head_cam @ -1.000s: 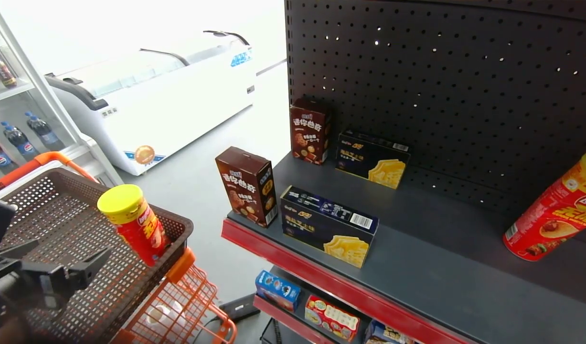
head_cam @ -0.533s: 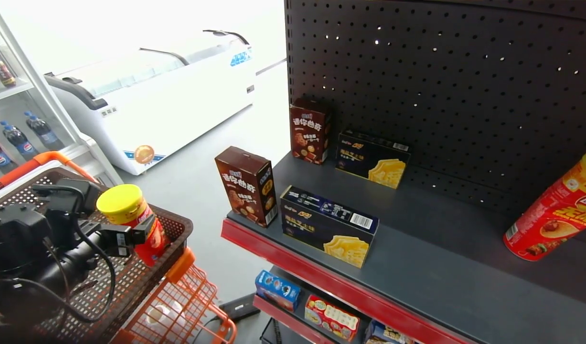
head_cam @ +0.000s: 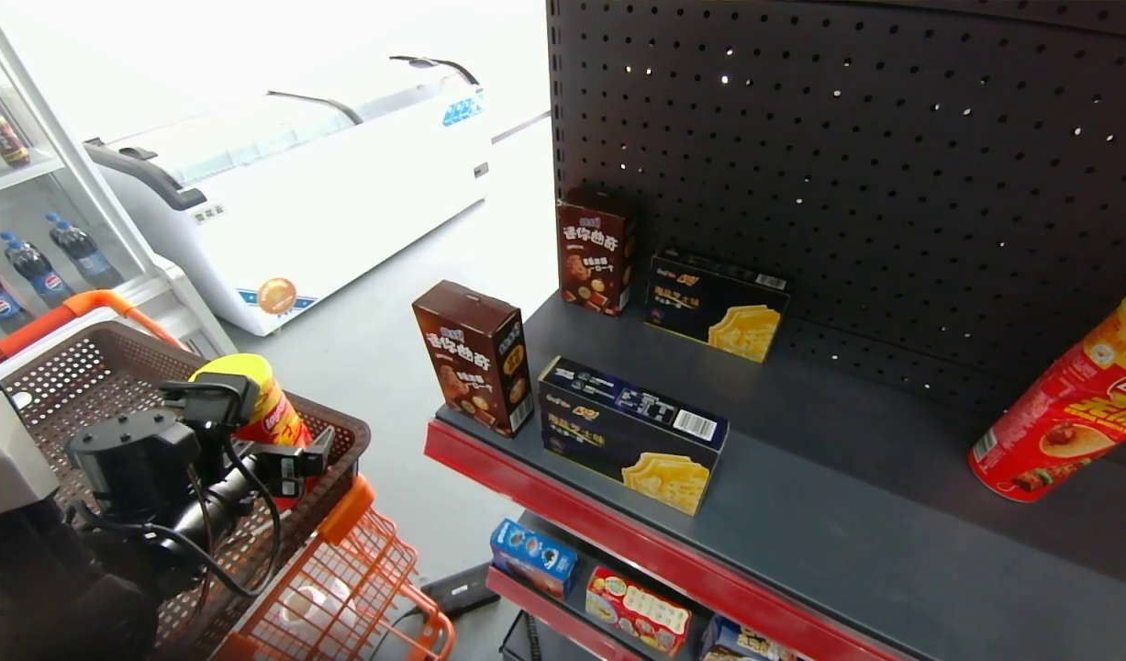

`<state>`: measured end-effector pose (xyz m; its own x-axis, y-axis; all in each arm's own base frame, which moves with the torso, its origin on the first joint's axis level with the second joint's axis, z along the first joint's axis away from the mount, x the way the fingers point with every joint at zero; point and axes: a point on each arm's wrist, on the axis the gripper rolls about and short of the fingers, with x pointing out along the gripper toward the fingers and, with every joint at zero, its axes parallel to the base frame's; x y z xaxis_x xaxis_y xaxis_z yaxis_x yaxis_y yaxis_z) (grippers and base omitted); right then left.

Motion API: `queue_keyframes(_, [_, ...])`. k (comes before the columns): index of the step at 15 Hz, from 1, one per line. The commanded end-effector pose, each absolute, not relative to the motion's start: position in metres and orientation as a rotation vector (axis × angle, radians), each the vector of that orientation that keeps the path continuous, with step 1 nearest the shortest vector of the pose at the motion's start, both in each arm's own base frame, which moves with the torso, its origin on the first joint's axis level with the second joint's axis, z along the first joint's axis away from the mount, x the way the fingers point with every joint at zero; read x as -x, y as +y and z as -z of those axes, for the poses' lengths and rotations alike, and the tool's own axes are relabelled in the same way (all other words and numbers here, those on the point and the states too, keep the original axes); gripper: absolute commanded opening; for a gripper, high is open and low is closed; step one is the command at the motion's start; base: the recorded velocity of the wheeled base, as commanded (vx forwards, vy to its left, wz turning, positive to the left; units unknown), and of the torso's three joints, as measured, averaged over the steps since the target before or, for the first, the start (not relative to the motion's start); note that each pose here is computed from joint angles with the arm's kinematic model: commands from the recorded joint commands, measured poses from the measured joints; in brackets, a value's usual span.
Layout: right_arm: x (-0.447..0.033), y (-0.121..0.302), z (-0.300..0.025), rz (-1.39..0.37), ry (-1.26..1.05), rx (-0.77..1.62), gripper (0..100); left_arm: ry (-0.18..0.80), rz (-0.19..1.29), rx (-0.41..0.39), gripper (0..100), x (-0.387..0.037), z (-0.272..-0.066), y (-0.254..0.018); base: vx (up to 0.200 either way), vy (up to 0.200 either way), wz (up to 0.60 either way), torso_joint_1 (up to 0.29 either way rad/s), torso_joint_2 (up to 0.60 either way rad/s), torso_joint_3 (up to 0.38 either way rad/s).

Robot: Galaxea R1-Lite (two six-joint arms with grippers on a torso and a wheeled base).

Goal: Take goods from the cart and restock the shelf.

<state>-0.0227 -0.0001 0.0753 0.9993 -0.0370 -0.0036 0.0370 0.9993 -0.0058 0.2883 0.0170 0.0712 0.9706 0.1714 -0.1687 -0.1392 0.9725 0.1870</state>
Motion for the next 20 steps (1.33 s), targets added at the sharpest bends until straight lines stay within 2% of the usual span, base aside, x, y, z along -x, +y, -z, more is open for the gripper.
queue_keyframes(1, [0.023,0.000,-0.075,0.037,0.005,0.006,100,0.192,-0.157,-0.174,100,-0.293,-0.063,0.018,0.000,0.000,0.00,0.000,0.00,0.000])
queue_keyframes(8, [0.023,0.000,-0.075,0.037,0.006,0.006,100,0.189,-0.193,-0.168,100,-0.300,-0.056,0.028,0.000,0.000,0.00,0.000,0.00,0.000])
queue_keyframes(9, [0.023,0.000,-0.075,0.037,0.005,0.006,100,0.184,-0.194,-0.168,0,-0.301,-0.057,0.028,0.000,0.000,0.00,0.000,0.00,0.000])
queue_keyframes(14, [0.023,0.000,-0.075,0.037,0.005,0.006,100,0.129,-0.195,-0.170,0,-0.308,-0.066,0.028,0.000,0.000,0.00,0.000,0.00,0.000])
queue_keyframes(17, [0.023,0.000,-0.075,0.037,0.005,0.006,100,0.016,-0.208,-0.165,0,-0.307,-0.096,0.029,0.000,0.000,0.00,0.000,0.00,0.000])
queue_keyframes(18, [0.023,0.000,-0.075,0.037,0.005,0.006,100,-0.076,-0.211,-0.165,0,-0.309,-0.121,0.028,0.000,0.000,0.00,0.000,0.00,0.000])
queue_keyframes(20, [0.023,0.000,-0.075,0.037,0.006,0.006,100,-0.106,-0.203,-0.168,0,-0.304,-0.144,0.025,0.000,0.000,0.00,0.000,0.00,0.000])
